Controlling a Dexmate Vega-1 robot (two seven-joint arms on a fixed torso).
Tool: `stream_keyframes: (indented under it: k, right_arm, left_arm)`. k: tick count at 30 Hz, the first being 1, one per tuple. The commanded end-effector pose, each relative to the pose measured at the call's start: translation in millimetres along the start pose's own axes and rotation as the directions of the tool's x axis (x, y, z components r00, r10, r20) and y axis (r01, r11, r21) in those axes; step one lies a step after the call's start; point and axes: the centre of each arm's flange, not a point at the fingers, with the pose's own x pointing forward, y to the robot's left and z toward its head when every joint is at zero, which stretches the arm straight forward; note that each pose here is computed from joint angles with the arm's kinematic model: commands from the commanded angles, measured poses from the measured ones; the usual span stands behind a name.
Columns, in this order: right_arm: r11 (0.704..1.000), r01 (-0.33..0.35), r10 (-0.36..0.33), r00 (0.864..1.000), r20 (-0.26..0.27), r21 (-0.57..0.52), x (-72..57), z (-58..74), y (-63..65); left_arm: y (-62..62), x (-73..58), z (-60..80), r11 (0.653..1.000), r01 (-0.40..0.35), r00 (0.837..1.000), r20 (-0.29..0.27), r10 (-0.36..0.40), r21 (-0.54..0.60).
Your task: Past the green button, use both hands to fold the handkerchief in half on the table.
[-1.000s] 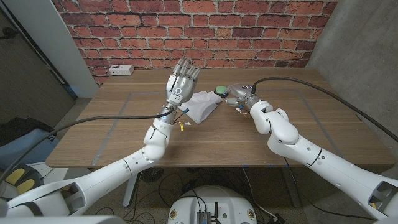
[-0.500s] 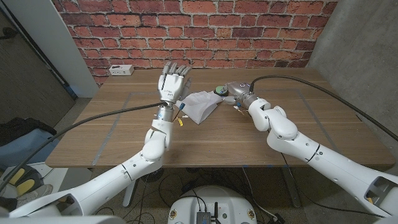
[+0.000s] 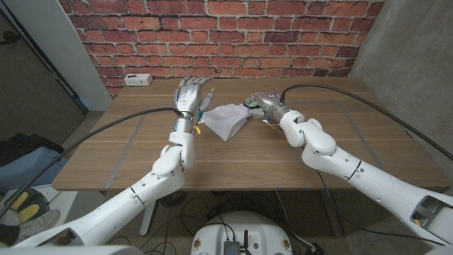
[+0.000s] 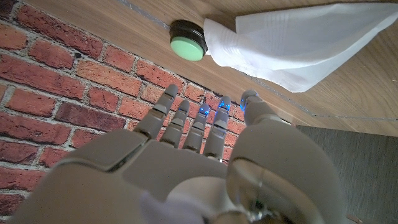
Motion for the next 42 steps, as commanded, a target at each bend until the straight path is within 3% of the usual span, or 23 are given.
stream_keyframes:
  k: [1, 6, 12, 19, 28, 35, 42]
  right_arm:
    - [1.000, -0.009, 0.009, 0.998, 0.056, -0.004, 12.8, 13.1, -2.7]
    - [1.000, -0.023, 0.023, 0.997, 0.079, -0.004, 18.8, 18.8, -2.5]
    - [0.998, -0.061, 0.062, 0.992, 0.106, -0.019, 26.8, 27.3, 1.2]
    - [0.994, -0.099, 0.103, 0.988, 0.117, -0.040, 34.7, 33.9, 4.6]
    - [0.985, -0.163, 0.167, 0.984, 0.069, -0.053, 44.6, 36.7, 10.3]
    - [0.994, -0.091, 0.091, 0.996, -0.014, -0.061, 46.5, 37.3, 17.9]
    - [0.988, -0.125, 0.121, 0.991, -0.048, -0.087, 51.3, 33.9, 20.9]
  left_arm:
    - [3.2, -1.9, -17.2, 0.953, 0.121, 0.988, -0.062, -0.144, -0.278]
    - [4.2, -5.6, -22.9, 0.938, 0.145, 0.981, -0.078, -0.178, -0.316]
    - [1.3, -10.6, -33.4, 0.882, 0.184, 0.962, -0.105, -0.253, -0.435]
    - [-2.9, -16.2, -40.0, 0.840, 0.203, 0.946, -0.119, -0.300, -0.503]
    - [-0.9, -25.5, -39.5, 0.861, 0.184, 0.952, -0.131, -0.276, -0.474]
    - [1.7, -30.3, -34.7, 0.876, 0.171, 0.961, -0.119, -0.249, -0.451]
    - [2.5, -31.5, -33.5, 0.876, 0.171, 0.962, -0.116, -0.247, -0.451]
